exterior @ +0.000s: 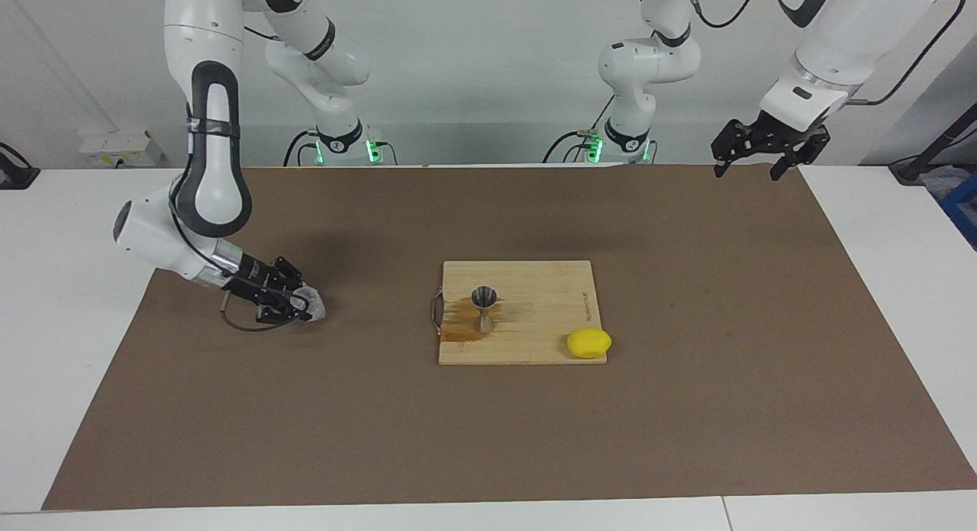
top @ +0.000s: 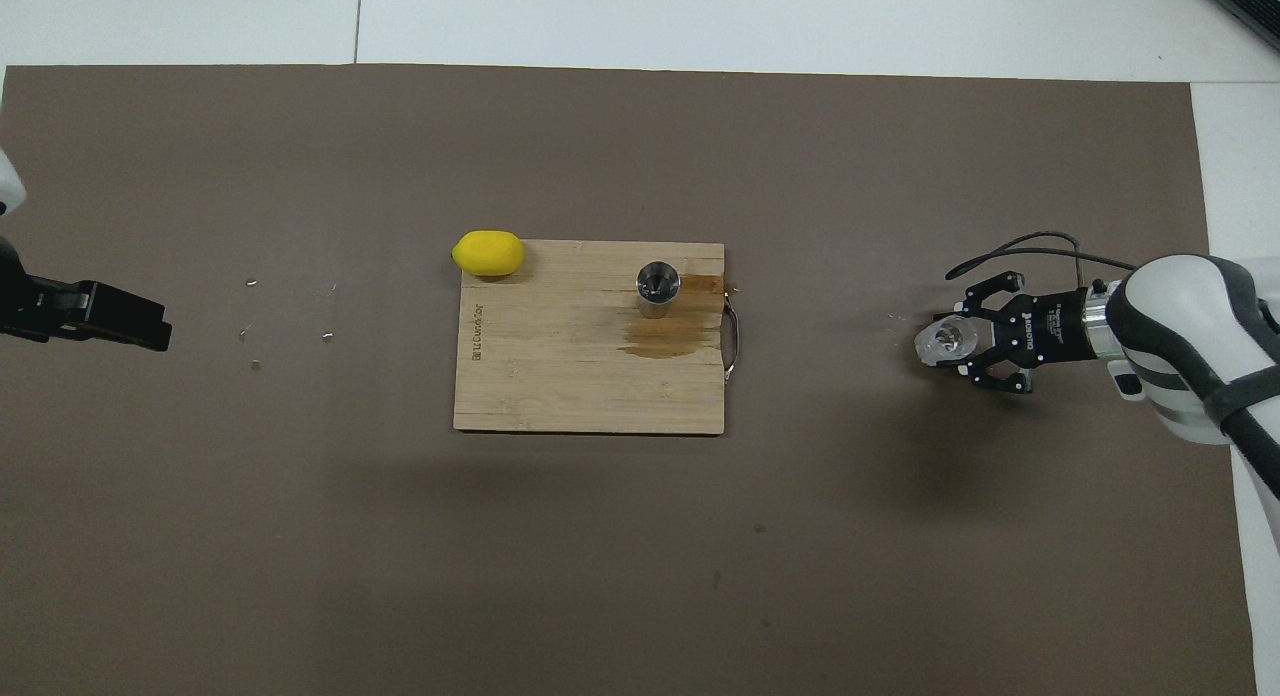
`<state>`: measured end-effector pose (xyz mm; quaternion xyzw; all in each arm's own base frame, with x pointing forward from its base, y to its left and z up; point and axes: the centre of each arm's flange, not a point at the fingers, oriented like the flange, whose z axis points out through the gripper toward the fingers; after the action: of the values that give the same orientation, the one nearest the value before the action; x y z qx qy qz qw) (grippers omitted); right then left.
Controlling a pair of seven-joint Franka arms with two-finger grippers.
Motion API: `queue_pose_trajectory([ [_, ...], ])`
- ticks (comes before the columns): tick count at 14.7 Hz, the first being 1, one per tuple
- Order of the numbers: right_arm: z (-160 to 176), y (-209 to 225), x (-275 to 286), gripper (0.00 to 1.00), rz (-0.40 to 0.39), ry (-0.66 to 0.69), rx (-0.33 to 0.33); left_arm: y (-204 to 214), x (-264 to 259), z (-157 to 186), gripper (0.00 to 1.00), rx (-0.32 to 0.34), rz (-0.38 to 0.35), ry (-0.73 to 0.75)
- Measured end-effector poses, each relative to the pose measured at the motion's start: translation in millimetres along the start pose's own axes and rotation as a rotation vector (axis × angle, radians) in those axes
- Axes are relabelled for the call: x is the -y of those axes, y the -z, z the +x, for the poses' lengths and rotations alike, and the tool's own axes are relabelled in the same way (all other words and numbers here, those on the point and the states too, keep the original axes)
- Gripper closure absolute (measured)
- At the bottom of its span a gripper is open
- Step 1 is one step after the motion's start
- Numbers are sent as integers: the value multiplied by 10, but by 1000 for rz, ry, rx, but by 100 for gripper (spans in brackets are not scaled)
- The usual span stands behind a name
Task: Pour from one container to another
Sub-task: 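Carry the glass cup back and lower it onto the table, then open the right gripper to release the glass cup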
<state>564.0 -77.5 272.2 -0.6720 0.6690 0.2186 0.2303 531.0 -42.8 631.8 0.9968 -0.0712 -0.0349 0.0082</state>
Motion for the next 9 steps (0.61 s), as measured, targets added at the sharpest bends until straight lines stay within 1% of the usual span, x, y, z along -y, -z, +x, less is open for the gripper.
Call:
queue_pose_trajectory([
  [1, 4, -8, -6, 23, 0, 0, -1, 0, 0, 0, 0, 0, 0, 0],
  [3, -6, -1, -2, 4, 2, 3, -3, 0, 0, 0, 0, 0, 0, 0],
  [6, -60, 84, 8, 2, 9, 30, -18, 0, 0, 0, 0, 0, 0, 0],
  [9, -100, 203, -12, 0, -35, 104, -104, 0, 0, 0, 0, 0, 0, 0],
])
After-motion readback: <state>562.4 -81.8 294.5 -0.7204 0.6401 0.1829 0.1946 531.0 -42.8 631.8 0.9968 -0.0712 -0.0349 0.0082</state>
